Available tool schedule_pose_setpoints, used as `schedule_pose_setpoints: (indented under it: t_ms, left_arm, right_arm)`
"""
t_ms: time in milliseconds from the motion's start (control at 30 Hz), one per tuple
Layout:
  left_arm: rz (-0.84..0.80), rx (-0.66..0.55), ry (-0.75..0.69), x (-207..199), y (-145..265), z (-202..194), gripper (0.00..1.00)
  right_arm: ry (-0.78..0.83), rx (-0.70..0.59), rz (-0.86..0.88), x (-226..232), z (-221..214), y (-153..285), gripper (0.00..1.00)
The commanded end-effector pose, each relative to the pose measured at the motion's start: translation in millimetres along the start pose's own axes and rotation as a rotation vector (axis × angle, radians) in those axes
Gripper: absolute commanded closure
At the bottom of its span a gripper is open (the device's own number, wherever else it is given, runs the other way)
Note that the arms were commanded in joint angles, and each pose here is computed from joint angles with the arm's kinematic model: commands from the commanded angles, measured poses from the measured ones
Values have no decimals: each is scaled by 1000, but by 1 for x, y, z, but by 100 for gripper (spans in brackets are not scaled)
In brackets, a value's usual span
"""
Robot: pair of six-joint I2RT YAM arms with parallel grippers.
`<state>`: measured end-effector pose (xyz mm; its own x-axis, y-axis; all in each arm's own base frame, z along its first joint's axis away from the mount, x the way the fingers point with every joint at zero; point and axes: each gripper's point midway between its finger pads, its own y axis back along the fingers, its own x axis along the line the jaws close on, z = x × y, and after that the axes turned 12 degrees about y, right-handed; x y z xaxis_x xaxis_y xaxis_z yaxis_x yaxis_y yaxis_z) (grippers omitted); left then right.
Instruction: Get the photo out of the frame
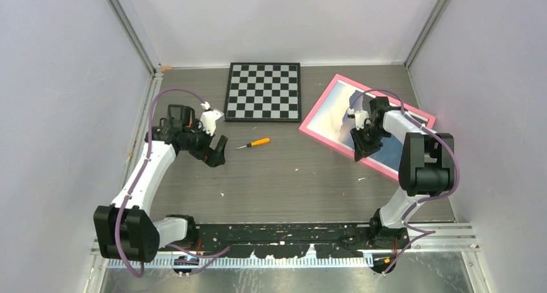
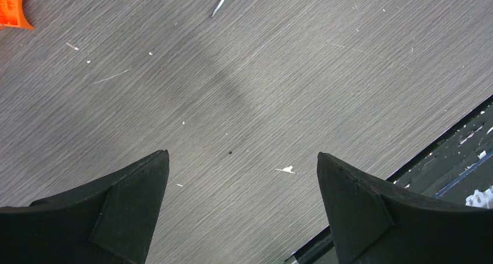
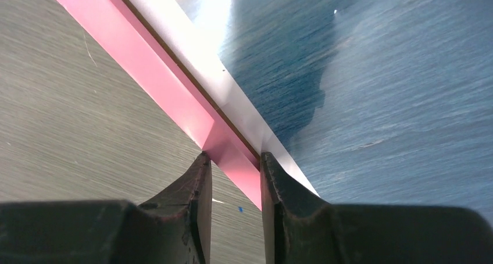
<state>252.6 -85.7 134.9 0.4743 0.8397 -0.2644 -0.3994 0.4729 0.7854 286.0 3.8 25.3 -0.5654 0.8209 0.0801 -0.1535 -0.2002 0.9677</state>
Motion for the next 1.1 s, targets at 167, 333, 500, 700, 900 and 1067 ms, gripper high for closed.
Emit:
schedule_pose_setpoints:
  t_ms: [167, 333, 500, 700, 900, 1067]
  left_arm:
    - [48, -51, -80, 2, 15, 8, 0]
    - [55, -58, -85, 2, 17, 9, 0]
    - [53, -71, -89, 0, 21, 12, 0]
    - [48, -82, -99, -2, 22, 10, 0]
    - [-85, -122, -139, -32, 13, 31, 0]
    - [-154, -102, -294, -72, -28, 64, 0]
  right_arm:
    - [-272, 212, -13, 14, -28, 5, 99]
    - [-273, 314, 46, 30, -55, 11, 99]
    - [-352, 301, 94, 24, -57, 26, 99]
    - [-379, 296, 292, 55, -45, 44, 99]
    - [-333, 176, 352, 70, -15, 57, 84]
    - [-249, 7, 175, 35, 17, 86, 49]
